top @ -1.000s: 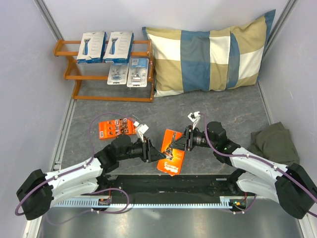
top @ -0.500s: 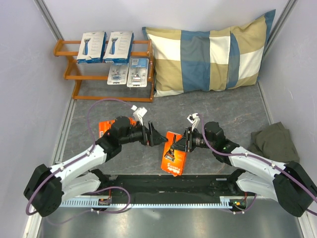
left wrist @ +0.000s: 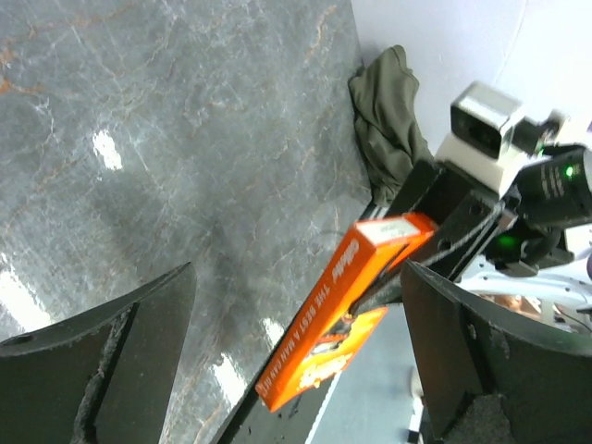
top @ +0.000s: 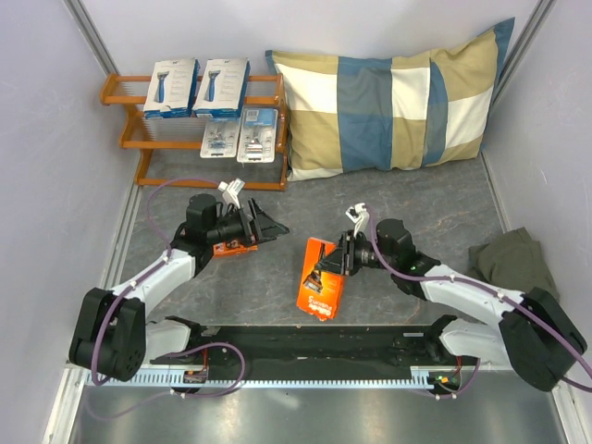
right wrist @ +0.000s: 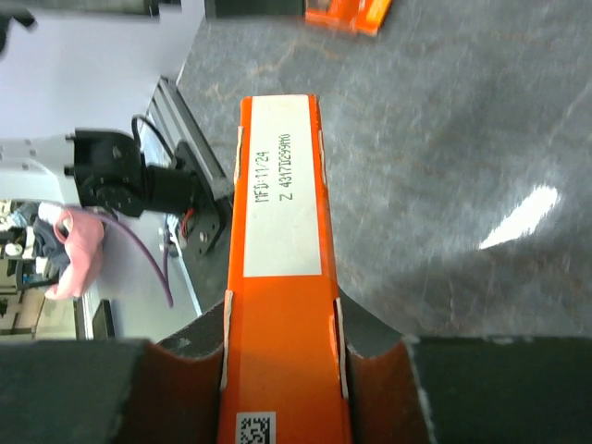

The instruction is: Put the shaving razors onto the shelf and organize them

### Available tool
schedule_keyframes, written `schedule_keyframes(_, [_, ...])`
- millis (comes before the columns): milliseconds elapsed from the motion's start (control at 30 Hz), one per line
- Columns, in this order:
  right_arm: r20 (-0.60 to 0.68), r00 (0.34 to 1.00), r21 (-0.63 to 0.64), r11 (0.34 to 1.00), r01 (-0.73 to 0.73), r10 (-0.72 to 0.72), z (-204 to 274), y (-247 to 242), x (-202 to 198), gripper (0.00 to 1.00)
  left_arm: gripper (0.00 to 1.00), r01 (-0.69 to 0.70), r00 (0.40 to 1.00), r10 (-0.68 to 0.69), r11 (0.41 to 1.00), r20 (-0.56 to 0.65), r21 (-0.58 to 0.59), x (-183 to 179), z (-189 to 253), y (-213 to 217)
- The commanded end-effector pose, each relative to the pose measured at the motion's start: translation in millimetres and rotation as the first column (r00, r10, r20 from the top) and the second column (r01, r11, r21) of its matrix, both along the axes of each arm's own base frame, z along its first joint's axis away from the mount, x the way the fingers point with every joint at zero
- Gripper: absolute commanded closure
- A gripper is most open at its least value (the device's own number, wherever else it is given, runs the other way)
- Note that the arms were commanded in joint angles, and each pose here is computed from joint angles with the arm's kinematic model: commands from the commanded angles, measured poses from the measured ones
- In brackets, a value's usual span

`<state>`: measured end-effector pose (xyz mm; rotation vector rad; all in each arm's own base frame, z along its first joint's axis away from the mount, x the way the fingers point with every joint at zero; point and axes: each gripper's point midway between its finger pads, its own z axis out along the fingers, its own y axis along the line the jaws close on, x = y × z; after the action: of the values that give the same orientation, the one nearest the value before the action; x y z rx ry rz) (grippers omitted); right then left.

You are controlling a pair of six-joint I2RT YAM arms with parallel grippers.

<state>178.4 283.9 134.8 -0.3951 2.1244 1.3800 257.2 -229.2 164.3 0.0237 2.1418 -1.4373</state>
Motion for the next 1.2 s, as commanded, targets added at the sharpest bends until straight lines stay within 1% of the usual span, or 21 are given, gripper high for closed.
schedule_keyframes(0, [0.099,0.995,0.099,0.995,0.003,-0.013,44.3,20.7,32.3,0.83,0.02,0.027,0.999,-0.028,0.998,-0.027,-0.058,-5.2,-0.2,10.7])
schedule_keyframes(33, [0.105,0.994,0.114,0.993,0.002,-0.014,52.0,24.9,37.9,0.83,0.02,0.023,0.999,-0.025,0.998,-0.032,-0.06,-4.5,-1.6,14.5])
schedule_keyframes(67, [0.085,0.996,0.111,0.994,-0.01,0.0,46.9,29.3,40.1,0.83,0.02,0.016,0.999,-0.018,0.998,-0.042,-0.062,-3.3,-4.6,18.6])
schedule_keyframes(133, [0.09,0.996,0.145,0.989,-0.01,-0.003,56.9,36.3,49.8,0.84,0.02,-0.019,0.998,0.015,0.998,-0.064,-0.068,0.1,-11.4,33.2])
schedule_keyframes(167, [0.068,0.998,0.141,0.99,-0.01,0.001,50.8,39.5,54.1,0.85,0.02,-0.033,0.998,0.029,0.997,-0.061,-0.07,1.3,-12.0,38.5])
schedule_keyframes(233, [0.064,0.998,0.175,0.984,-0.007,-0.004,59.4,46.8,62.6,0.85,0.02,-0.068,0.995,0.062,0.995,-0.079,-0.076,3.2,-17.9,51.8])
schedule_keyframes(367, [0.006,0.999,0.182,0.982,0.042,-0.044,57.5,60.8,87.7,0.87,0.02,-0.137,0.985,0.131,0.989,-0.112,-0.052,3.0,-29.7,66.2])
schedule_keyframes(467, [-0.015,0.995,0.241,0.966,0.096,-0.095,72.2,70.1,107.1,0.87,0.02,-0.182,0.98,0.179,0.983,-0.087,-0.025,2.1,-32.3,71.1])
schedule_keyframes(533, [0.003,0.996,0.301,0.95,0.088,-0.094,85.3,75.7,114.4,0.88,0.01,-0.217,0.975,0.216,0.976,-0.059,-0.011,3.9,-30.0,74.9])
schedule_keyframes(567, [-0.013,0.995,0.326,0.94,0.102,-0.103,90.6,75.9,115.6,0.88,0.01,-0.233,0.97,0.232,0.972,-0.074,-0.014,2.1,-32.6,75.7])
schedule_keyframes(633, [0.0,0.992,0.378,0.919,0.114,-0.123,91.5,73.8,112.3,0.88,0.01,-0.285,0.958,0.284,0.957,-0.028,-0.047,3.4,-24.5,78.4])
schedule_keyframes(667, [-0.018,0.992,0.391,0.913,0.12,-0.123,88.9,72.2,110.5,0.88,0.01,-0.308,0.951,0.303,0.948,-0.069,-0.078,-5.7,-32.2,77.0])
schedule_keyframes(700, [-0.014,0.992,0.396,0.91,0.124,-0.128,85.6,69.3,111.0,0.88,0.02,-0.324,0.946,0.32,0.942,-0.049,-0.089,-5.8,-30.0,78.5])
schedule_keyframes(733, [-0.024,0.992,0.384,0.915,0.124,-0.124,79.3,68.9,111.9,0.89,0.02,-0.325,0.946,0.325,0.941,-0.011,-0.091,-9.2,-24.9,79.4])
schedule_keyframes(800, [-0.029,0.992,0.378,0.917,0.126,-0.125,75.9,69.5,112.9,0.89,0.02,-0.35,0.936,0.351,0.935,0.007,-0.057,-11.4,-30.5,83.8])
schedule_keyframes(867, [-0.019,0.992,0.403,0.907,0.121,-0.125,79.7,69.5,113.5,0.89,0.02,-0.356,0.934,0.356,0.934,0.03,-0.027,-17.9,-33.2,86.8])
schedule_keyframes(900, [-0.038,0.992,0.413,0.902,0.128,-0.124,78.3,68.4,111.7,0.89,0.02,-0.356,0.933,0.357,0.934,0.039,-0.023,-20.4,-34.0,87.4])
schedule_keyframes(1067, [-0.032,0.986,0.453,0.877,0.159,-0.162,83.1,62.9,114.1,0.9,0.0,-0.341,0.933,0.347,0.937,0.095,-0.071,-30.5,-28.3,85.1])
schedule_keyframes(1167, [-0.032,0.983,0.468,0.866,0.174,-0.181,84.3,57.8,113.3,0.9,0.0,-0.316,0.941,0.323,0.946,0.104,-0.076,-32.9,-27.0,82.2])
